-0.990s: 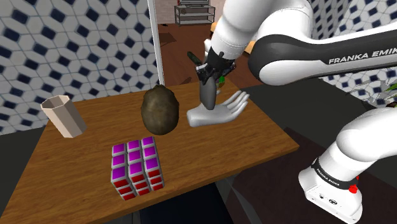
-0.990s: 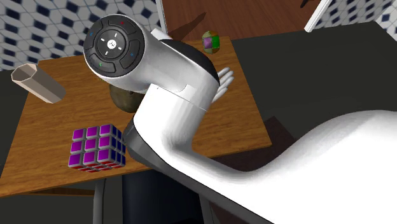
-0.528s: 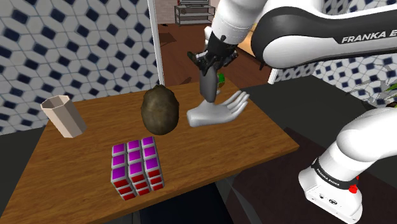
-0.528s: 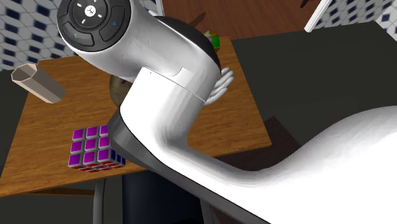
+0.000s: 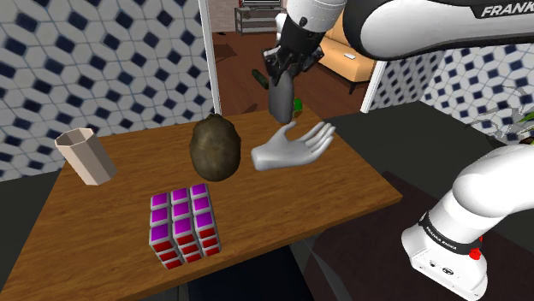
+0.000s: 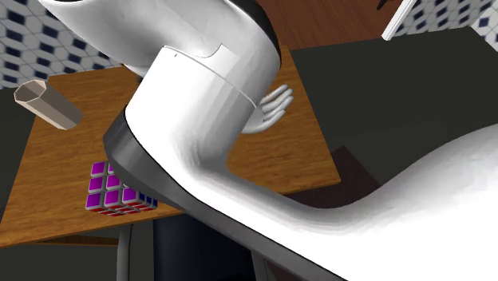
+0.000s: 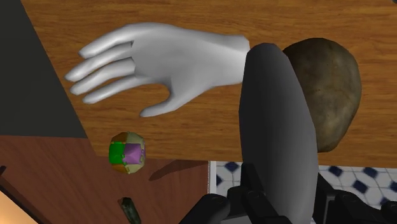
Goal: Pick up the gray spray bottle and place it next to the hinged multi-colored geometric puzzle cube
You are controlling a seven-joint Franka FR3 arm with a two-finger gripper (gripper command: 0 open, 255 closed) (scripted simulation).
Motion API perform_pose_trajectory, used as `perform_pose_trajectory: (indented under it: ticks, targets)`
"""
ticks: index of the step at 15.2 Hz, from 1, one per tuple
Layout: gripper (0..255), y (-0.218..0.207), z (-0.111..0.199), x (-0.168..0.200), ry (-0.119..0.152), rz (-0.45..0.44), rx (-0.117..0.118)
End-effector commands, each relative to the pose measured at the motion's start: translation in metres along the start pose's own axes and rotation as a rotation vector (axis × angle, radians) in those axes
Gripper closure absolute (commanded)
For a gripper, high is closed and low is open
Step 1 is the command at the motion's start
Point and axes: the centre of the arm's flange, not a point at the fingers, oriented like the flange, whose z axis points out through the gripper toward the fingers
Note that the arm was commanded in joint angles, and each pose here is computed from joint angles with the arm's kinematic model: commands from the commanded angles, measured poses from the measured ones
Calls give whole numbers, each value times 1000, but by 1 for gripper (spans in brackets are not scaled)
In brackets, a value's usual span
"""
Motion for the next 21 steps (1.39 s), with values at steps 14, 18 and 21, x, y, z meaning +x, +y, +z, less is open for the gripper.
perform_pose_trajectory:
  ticks: [14,18,21]
  targets:
    - [255,133,63,113,0,0,0]
    - [255,170,81,145,0,0,0]
    - [255,198,96,169,0,0,0]
